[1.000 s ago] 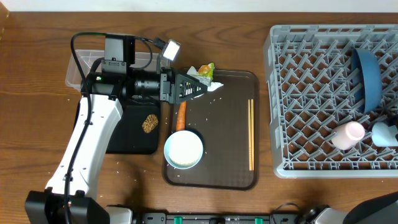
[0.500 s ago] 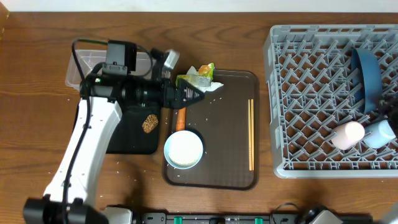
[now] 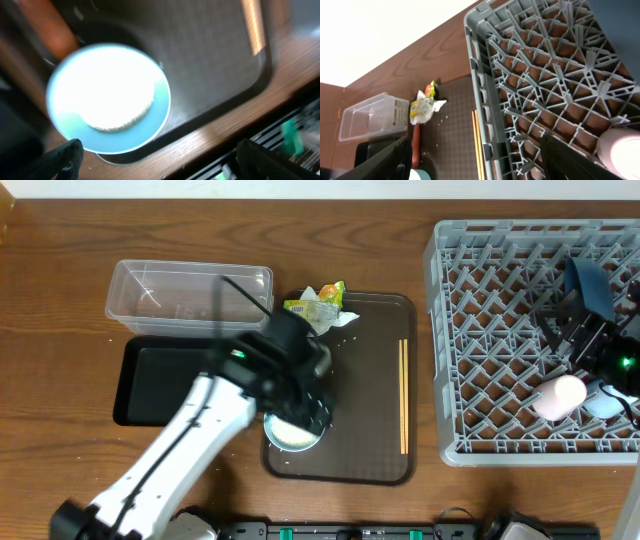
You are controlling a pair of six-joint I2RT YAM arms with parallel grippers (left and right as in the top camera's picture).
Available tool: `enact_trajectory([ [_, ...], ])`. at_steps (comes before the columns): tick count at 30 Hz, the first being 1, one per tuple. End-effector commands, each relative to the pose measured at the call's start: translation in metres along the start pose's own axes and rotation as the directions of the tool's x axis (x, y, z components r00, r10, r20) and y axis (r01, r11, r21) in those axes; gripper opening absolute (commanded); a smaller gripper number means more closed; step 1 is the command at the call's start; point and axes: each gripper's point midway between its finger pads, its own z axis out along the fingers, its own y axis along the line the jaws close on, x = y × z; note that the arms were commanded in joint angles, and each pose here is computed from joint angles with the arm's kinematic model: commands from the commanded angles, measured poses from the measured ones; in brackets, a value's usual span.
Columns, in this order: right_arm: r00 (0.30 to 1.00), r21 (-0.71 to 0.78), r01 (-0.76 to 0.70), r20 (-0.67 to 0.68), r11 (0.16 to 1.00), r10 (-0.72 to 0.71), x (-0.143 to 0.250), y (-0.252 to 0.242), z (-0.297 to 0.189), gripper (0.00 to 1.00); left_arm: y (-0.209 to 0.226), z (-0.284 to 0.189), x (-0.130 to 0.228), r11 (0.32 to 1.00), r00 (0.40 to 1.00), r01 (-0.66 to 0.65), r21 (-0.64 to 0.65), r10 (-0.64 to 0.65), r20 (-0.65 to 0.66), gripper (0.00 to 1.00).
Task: Sort waste into correct bins and load items into the dishwasher rack
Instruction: 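Reach the left gripper to the white rice bowl and grasp its rim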
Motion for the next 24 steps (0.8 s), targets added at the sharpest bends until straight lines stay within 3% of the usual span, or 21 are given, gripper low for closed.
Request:
enact_trajectory([
  [1,1.0,0.013,0.017,-0.012,1.0,-0.017,-0.001,-0.002,0.006,0.74,0.001,0.029,0.02,0.998,0.996,-0.024,-0.061,0.018,-0.087,0.86],
  [2,1.0,0.015,0.013,-0.014,1.0,-0.013,-0.001,-0.003,0.007,0.74,-0.002,0.038,0.024,0.997,0.994,-0.04,-0.06,0.034,-0.106,0.73],
  [5,1.0,0.015,0.009,-0.02,1.0,-0.008,-0.002,-0.005,0.01,0.74,-0.013,0.052,0.031,0.996,0.987,-0.07,-0.052,0.061,-0.147,0.56],
  [12,0.999,0.019,-0.034,-0.038,0.999,0.035,-0.002,-0.01,0.017,0.72,-0.029,0.081,0.03,0.979,0.969,-0.184,-0.083,0.166,-0.183,0.49],
  [22,0.999,0.019,-0.032,-0.035,0.999,0.033,-0.003,-0.01,0.017,0.69,-0.013,0.101,0.029,0.967,0.96,-0.198,-0.163,0.158,-0.23,0.4],
  [24,0.999,0.018,-0.031,-0.032,0.999,0.031,-0.003,-0.01,0.017,0.69,-0.014,0.1,0.028,0.967,0.962,-0.198,-0.162,0.16,-0.222,0.27],
])
